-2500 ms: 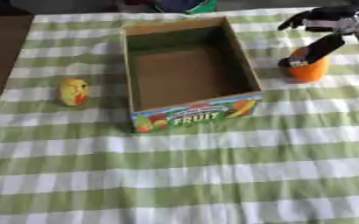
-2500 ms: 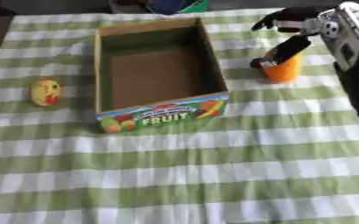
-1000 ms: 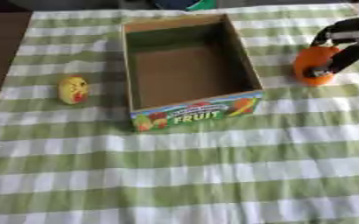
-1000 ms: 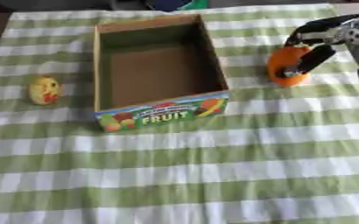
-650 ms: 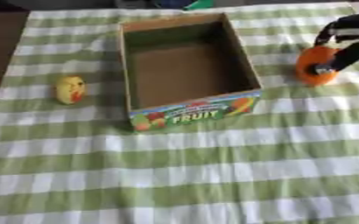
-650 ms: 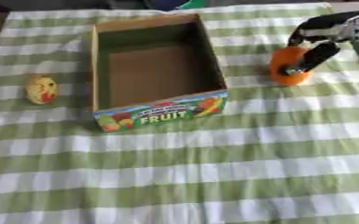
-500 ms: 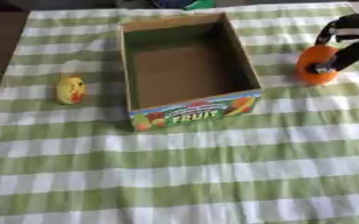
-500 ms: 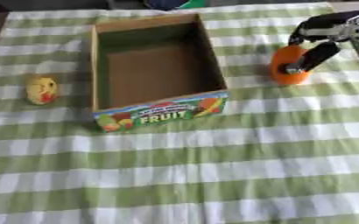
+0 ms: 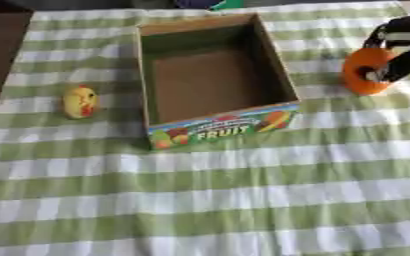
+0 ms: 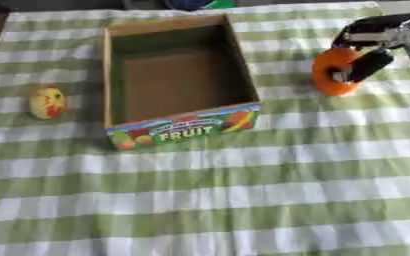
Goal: Pick up objects on the table and place them in the box.
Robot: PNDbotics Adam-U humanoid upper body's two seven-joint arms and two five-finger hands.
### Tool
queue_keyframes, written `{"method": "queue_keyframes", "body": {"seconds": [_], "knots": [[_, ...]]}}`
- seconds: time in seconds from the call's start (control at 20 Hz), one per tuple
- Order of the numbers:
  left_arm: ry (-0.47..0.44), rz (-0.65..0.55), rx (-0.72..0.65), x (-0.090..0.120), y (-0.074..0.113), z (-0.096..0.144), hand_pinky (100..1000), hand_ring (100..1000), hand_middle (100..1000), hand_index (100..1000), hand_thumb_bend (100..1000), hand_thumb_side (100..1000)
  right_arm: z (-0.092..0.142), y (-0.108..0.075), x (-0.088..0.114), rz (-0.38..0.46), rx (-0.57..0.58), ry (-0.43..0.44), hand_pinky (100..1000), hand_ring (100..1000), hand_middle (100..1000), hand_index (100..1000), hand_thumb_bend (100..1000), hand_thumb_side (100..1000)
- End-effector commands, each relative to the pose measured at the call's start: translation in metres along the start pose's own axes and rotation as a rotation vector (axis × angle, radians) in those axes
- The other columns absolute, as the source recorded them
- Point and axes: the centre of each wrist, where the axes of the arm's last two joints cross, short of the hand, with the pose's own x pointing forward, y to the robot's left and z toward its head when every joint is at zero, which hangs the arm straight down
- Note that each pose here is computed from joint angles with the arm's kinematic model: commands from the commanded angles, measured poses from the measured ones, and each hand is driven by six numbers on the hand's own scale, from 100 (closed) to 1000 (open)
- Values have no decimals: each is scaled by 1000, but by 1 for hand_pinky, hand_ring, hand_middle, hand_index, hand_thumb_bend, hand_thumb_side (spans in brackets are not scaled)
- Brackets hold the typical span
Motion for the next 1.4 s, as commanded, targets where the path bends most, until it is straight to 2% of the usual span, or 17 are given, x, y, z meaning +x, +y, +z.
{"method": "queue_keyframes", "body": {"seconds": [0.05, 0.45, 0.5, 0.7, 0.9, 1.1, 1.4], "knots": [[-26, 2, 2, 6, 1, -4, 615, 620, 679, 801, 100, 934, 19, -12, -10, -8, -26, 13, 722, 758, 590, 686, 100, 196], [-24, 5, 0, 6, 1, -4, 614, 618, 676, 800, 100, 931, 24, -18, -3, -56, -84, -21, 710, 740, 572, 678, 100, 216], [-24, 5, 1, 6, 1, -4, 612, 616, 673, 798, 100, 928, 27, -22, -3, -58, -101, -18, 628, 646, 489, 592, 100, 240], [-23, 6, 0, 6, 0, -4, 611, 615, 672, 796, 100, 924, 36, -34, 1, -81, -204, 9, 584, 600, 430, 533, 100, 292], [-23, 9, -1, 6, 0, -4, 610, 613, 670, 795, 100, 923, 37, -39, 10, -93, -277, 26, 574, 591, 414, 525, 100, 378], [-23, 10, -2, 6, 0, -4, 609, 612, 669, 795, 100, 923, 36, -45, 20, -92, -345, 8, 572, 586, 407, 523, 100, 396], [-22, 12, -8, 6, 0, -4, 607, 614, 668, 795, 100, 922, 36, -78, 49, -57, -450, -80, 577, 588, 412, 533, 100, 399]]}}
